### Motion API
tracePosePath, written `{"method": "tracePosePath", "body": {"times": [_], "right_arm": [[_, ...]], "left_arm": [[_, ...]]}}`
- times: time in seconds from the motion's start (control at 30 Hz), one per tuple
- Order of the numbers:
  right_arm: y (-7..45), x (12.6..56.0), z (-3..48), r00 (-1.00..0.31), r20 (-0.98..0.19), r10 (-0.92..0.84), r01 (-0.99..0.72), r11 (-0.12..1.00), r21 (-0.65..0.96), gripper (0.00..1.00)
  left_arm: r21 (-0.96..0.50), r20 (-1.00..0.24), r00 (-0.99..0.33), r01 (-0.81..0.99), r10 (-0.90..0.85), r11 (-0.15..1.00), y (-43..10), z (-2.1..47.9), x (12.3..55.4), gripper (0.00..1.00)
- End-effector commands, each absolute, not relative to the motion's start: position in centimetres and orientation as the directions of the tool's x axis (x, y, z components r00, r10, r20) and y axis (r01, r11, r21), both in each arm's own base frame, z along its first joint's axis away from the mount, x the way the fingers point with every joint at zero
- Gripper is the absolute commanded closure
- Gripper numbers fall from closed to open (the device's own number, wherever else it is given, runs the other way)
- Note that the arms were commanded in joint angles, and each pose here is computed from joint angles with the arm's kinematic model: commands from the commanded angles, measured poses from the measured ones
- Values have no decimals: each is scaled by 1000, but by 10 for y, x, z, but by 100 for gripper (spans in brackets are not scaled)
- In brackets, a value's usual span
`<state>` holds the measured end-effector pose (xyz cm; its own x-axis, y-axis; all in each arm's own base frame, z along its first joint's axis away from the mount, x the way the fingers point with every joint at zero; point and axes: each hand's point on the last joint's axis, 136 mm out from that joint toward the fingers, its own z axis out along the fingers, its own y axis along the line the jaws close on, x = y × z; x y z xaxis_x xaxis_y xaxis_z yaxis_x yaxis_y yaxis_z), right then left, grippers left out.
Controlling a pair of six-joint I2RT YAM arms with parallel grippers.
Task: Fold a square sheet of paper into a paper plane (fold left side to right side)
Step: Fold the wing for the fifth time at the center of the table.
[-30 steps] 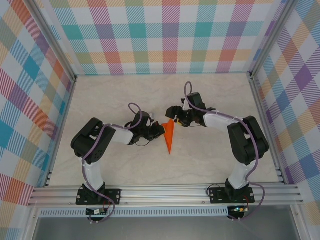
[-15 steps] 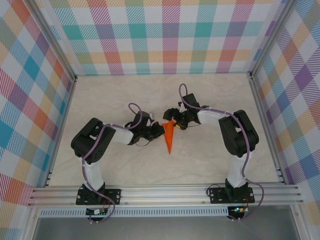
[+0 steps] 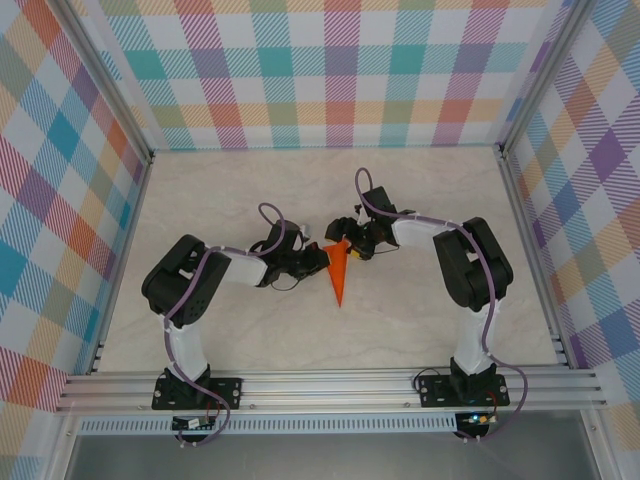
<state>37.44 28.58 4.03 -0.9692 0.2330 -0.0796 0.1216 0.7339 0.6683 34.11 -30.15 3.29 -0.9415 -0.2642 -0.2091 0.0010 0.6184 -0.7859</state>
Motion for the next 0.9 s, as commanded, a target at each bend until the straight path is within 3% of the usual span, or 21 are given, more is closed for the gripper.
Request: {"method": "tracePosePath", "body": {"times": [0.0, 0.87], "right_arm": [[280, 359, 15, -978, -26, 209, 151, 781, 607, 20], [285, 355, 14, -981, -23, 191, 138, 781, 610, 20]], "left_arm": [[-775, -223, -939, 8, -262, 631, -297, 30, 350, 100], [-777, -175, -950, -28, -258, 629, -299, 6, 348, 100]]}}
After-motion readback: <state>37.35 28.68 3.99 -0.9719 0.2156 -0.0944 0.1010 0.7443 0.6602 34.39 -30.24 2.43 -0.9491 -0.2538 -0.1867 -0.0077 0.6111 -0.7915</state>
